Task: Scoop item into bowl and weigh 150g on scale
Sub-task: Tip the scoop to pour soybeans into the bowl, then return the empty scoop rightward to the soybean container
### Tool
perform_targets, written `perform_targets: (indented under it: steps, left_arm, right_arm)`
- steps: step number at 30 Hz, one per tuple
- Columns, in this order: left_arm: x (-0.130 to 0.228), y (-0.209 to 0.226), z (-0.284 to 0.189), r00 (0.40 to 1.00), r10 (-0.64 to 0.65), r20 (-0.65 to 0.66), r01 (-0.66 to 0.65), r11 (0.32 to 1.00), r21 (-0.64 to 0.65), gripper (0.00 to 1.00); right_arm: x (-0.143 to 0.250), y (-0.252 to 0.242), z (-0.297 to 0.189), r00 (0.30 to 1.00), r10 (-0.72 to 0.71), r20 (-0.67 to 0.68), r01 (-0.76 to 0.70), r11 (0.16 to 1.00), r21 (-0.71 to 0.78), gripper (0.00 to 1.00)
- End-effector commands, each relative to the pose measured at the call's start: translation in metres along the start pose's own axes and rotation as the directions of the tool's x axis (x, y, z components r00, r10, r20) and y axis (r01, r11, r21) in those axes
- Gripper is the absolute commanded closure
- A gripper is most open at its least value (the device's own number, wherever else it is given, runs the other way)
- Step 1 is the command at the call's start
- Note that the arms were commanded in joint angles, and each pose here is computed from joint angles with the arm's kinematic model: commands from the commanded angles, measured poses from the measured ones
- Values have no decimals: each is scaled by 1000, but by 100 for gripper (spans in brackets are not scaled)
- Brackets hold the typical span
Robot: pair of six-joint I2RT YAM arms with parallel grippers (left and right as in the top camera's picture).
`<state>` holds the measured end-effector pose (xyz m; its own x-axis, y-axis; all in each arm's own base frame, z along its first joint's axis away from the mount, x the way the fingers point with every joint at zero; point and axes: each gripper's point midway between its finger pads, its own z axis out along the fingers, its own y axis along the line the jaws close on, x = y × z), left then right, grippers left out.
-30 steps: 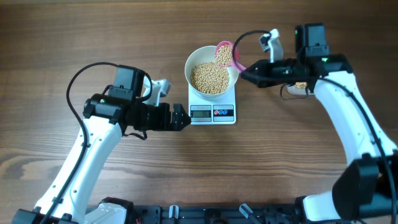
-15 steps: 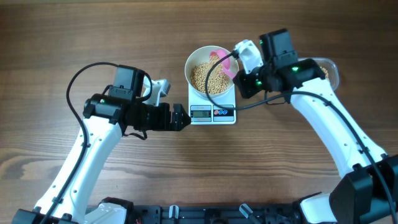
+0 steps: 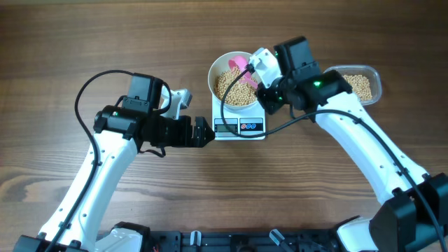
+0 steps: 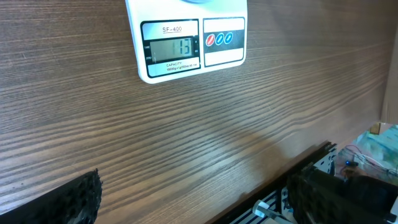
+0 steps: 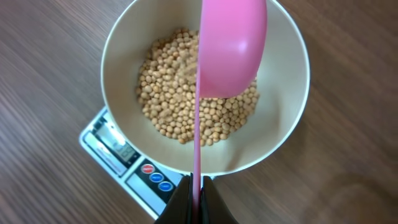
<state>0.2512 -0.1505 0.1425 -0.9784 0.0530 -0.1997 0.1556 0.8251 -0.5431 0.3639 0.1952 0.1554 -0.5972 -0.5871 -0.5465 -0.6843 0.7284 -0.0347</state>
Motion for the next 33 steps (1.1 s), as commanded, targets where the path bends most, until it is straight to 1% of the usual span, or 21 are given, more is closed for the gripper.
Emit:
perform_targets:
  steps: [1, 5, 9, 18, 24, 26, 28, 30, 31, 32, 33]
  left_arm:
    - [0, 2, 0, 1000, -3, 0, 3, 1000, -10, 0]
    - [0, 2, 0, 1000, -3, 0, 3, 1000, -10, 0]
    - [0, 2, 0, 1000, -3, 0, 3, 1000, -10, 0]
    - [0, 2, 0, 1000, -3, 0, 3, 1000, -10, 0]
    - [0, 2, 0, 1000, -3, 0, 3, 1000, -10, 0]
    - [0, 2, 0, 1000, -3, 0, 3, 1000, -10, 0]
    - [0, 2, 0, 1000, -3, 0, 3, 1000, -10, 0]
    - [0, 2, 0, 1000, -3, 0, 3, 1000, -10, 0]
    - [0, 2, 0, 1000, -3, 0, 3, 1000, -10, 0]
    - [0, 2, 0, 1000, -3, 0, 3, 1000, -10, 0]
    - [0, 2, 0, 1000, -3, 0, 3, 1000, -10, 0]
  right_arm:
    - [-11, -10, -11, 994, -105, 1, 104, 986, 129, 96]
    - [-13, -11, -12, 985, -171, -30, 174, 966, 192, 96]
    - [-16, -4, -12, 979, -203, -27, 205, 959, 196, 96]
    - [-31, -6, -24, 977, -211, 38, 197, 955, 223, 96]
    - [-48, -14, -49, 969, -220, 109, 179, 938, 297, 96]
    - [-49, -13, -55, 969, -217, 122, 173, 940, 295, 96]
    - [-47, -8, -56, 969, -215, 126, 175, 947, 268, 96]
    - [-42, 5, -52, 972, -197, 130, 172, 968, 185, 96]
    - [-39, 11, -50, 975, -177, 133, 158, 978, 139, 95]
    - [-35, 19, -49, 982, -126, 141, 119, 991, 59, 96]
    - [-34, 20, -49, 985, -101, 143, 97, 995, 32, 96]
